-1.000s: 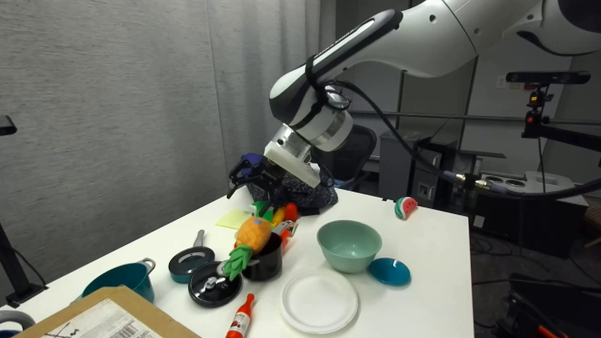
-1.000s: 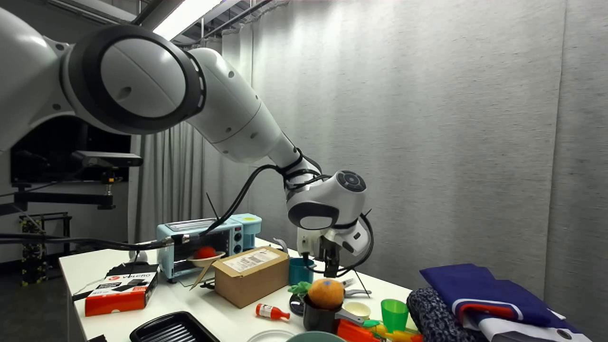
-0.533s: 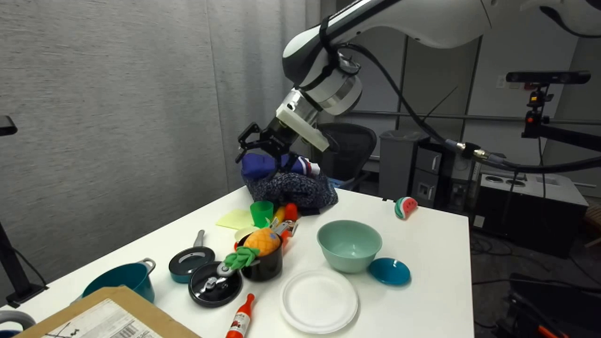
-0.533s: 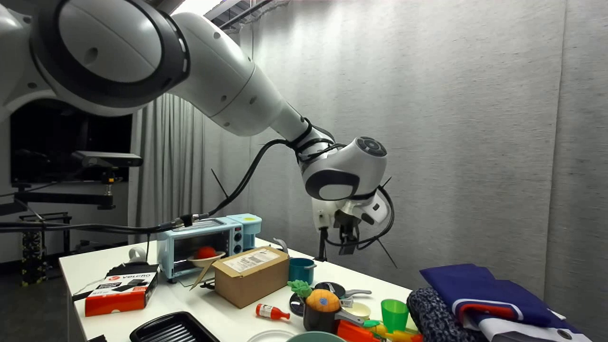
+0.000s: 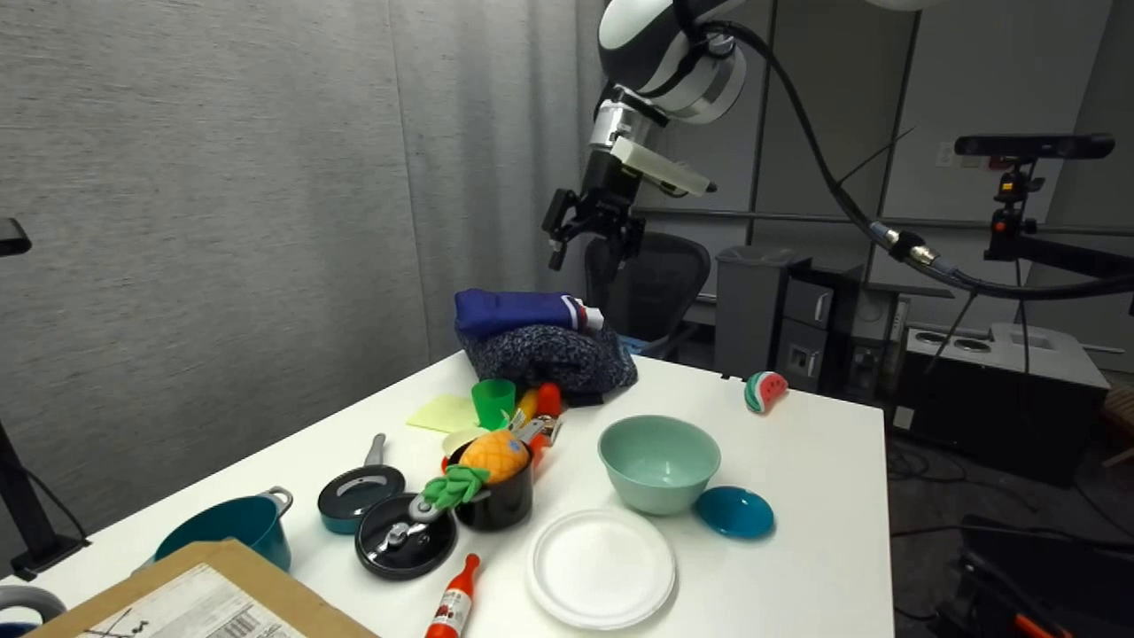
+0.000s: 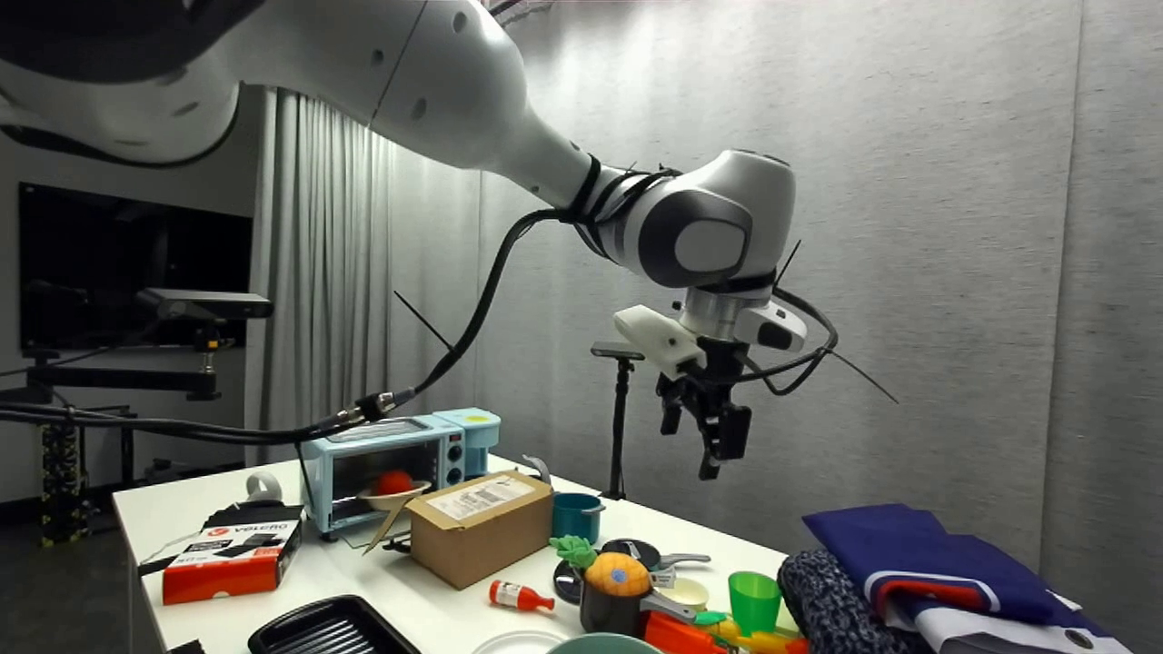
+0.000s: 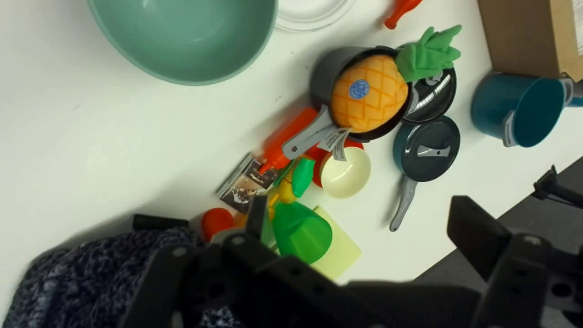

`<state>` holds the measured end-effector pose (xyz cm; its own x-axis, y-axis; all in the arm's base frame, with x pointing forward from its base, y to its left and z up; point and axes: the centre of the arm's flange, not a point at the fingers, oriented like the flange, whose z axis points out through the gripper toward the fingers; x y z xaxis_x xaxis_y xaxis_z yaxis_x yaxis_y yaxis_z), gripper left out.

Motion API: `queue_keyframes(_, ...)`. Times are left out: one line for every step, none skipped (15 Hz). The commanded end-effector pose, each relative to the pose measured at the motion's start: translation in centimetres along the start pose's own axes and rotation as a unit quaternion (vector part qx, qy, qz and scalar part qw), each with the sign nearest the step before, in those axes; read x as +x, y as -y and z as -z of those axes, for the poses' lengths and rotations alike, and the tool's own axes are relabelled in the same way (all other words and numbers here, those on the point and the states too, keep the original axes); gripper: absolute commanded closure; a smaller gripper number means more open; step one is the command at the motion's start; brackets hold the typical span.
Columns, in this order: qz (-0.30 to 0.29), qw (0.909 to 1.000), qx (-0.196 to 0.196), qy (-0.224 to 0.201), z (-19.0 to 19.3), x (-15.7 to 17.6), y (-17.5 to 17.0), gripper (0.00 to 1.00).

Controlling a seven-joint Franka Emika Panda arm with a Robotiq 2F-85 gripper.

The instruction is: Pick the plush pineapple from the bowl and place it in the black pot

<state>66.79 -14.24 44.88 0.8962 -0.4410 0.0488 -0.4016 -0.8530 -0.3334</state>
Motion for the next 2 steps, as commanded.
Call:
queue_keyframes(0.006,1.0,-0.004,-0.001,0.32,-0.09,0.04,0.0)
queue_keyframes(0.01,0.9999,-0.006,-0.001,0.36,-0.1,0.07,0.0)
